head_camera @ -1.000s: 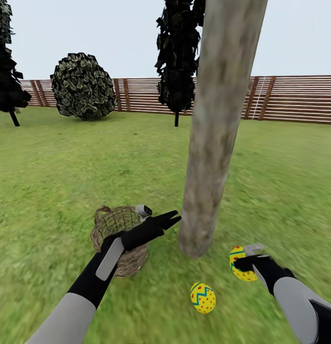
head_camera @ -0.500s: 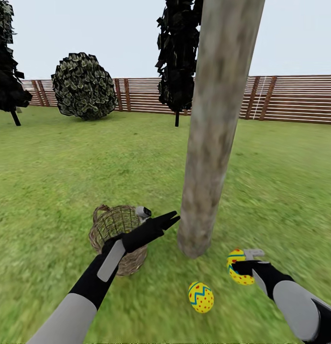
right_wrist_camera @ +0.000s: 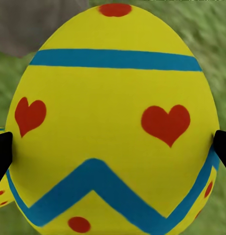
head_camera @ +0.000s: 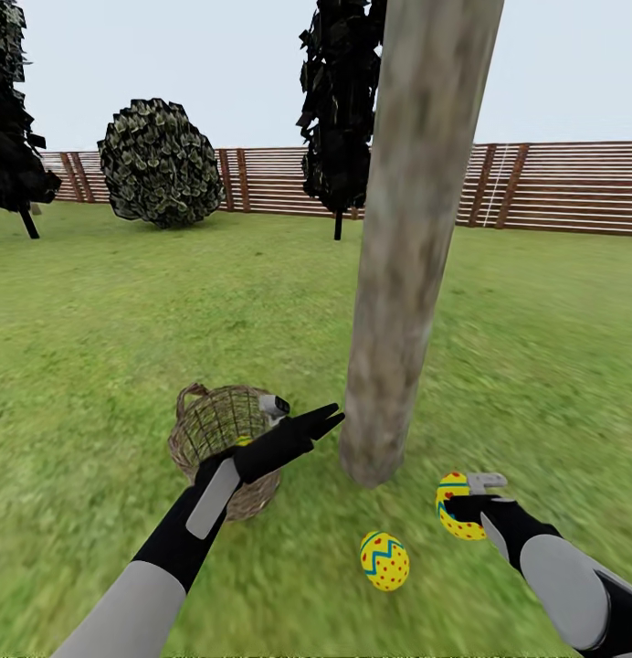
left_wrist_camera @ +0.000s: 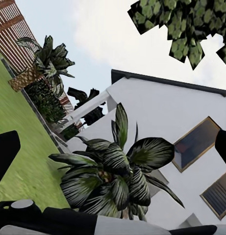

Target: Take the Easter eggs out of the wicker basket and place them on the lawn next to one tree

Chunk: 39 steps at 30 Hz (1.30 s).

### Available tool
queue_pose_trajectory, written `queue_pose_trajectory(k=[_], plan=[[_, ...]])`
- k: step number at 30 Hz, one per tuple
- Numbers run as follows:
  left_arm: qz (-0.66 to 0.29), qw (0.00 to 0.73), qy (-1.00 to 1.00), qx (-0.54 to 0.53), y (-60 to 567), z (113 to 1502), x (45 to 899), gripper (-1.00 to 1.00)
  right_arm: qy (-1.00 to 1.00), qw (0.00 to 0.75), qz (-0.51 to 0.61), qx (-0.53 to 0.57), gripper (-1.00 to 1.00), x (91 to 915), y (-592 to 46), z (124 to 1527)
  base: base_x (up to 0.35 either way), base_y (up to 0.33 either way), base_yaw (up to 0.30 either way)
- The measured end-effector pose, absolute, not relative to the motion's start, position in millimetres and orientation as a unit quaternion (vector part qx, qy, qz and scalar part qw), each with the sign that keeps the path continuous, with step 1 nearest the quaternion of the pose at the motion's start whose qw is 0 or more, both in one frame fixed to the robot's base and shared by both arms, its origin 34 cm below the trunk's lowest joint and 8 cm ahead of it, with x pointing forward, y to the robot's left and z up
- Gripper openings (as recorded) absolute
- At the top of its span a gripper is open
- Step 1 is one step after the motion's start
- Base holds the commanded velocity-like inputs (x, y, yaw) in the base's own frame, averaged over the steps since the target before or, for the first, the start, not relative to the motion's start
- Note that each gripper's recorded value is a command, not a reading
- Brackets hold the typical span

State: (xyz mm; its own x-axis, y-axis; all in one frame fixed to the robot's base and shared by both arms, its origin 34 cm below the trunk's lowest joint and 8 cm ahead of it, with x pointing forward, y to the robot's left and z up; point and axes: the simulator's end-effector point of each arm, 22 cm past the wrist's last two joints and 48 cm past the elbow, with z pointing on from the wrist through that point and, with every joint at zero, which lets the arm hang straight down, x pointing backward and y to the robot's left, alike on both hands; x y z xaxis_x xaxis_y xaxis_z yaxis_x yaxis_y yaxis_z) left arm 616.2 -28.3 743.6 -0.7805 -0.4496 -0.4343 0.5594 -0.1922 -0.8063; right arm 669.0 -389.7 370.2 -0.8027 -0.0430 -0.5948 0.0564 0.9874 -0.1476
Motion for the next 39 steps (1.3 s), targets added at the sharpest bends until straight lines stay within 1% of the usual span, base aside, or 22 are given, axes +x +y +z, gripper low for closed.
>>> queue_pose_trajectory(k=[21,39], plan=[[-0.770,0.326,0.546,0.048,-28.4,693.5,604.8,1.00,0.946,0.313,-0.082,0.000,-1.00,656.3,-389.4,320.8,0.000,0.000,0.000],[-0.771,0.302,0.561,0.014,-28.5,642.6,618.0,1.00,0.957,0.280,-0.081,-0.003,-1.00,639.8,-389.3,269.4,0.000,0.000,0.000]])
